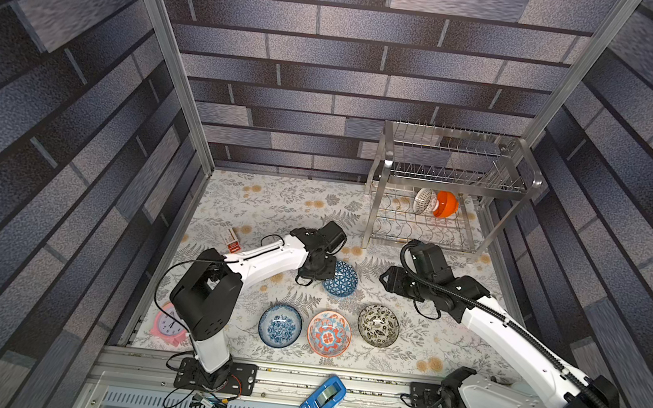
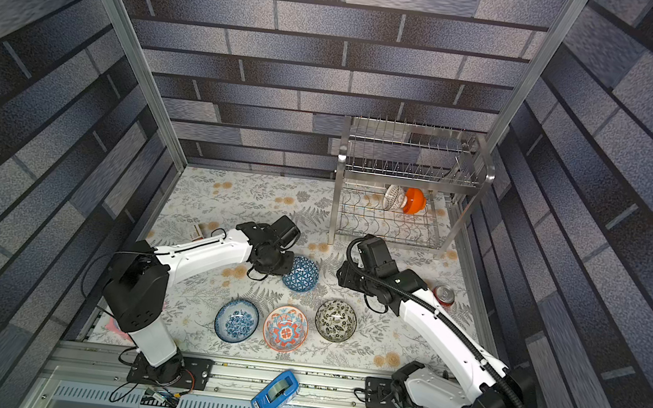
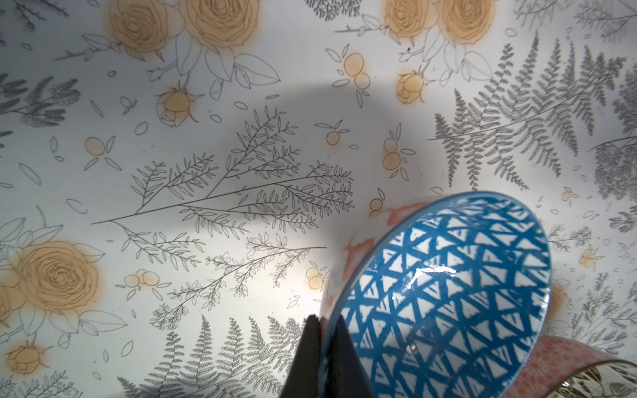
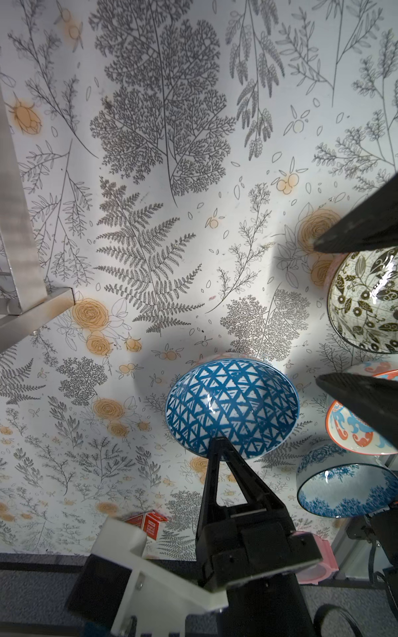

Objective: Load bowls into a dish rack
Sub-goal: Pick up the bowl from the center of the table.

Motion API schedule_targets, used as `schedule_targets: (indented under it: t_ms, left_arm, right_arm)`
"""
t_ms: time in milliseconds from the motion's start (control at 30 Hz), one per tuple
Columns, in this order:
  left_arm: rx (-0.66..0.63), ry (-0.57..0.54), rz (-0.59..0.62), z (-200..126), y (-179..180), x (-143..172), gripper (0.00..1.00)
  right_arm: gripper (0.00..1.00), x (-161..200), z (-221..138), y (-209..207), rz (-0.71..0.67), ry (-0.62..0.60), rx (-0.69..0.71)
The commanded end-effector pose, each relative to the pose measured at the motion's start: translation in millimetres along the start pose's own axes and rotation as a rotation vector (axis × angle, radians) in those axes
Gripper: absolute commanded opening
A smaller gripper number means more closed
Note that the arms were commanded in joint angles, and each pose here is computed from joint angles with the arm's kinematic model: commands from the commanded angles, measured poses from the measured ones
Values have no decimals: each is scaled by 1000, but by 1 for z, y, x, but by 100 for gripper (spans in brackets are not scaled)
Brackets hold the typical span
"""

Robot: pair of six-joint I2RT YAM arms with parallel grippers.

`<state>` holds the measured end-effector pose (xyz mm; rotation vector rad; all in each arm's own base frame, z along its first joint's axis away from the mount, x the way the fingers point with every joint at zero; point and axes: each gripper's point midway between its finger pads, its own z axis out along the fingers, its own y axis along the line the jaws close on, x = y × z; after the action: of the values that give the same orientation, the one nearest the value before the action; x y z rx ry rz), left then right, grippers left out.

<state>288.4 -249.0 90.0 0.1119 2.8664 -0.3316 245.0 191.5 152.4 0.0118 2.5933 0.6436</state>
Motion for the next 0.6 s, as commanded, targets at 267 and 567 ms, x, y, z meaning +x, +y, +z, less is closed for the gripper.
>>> schedule_targets:
  t_ms: [267,567]
  left_arm:
    - [123,-33,3,-38,-24,5,0]
    - [160,-47,19,-48,-33,9,0]
  right_arm:
    - [72,-5,10,30,-3,26,-104]
    - [59,-1,29,47,-28,92,-119]
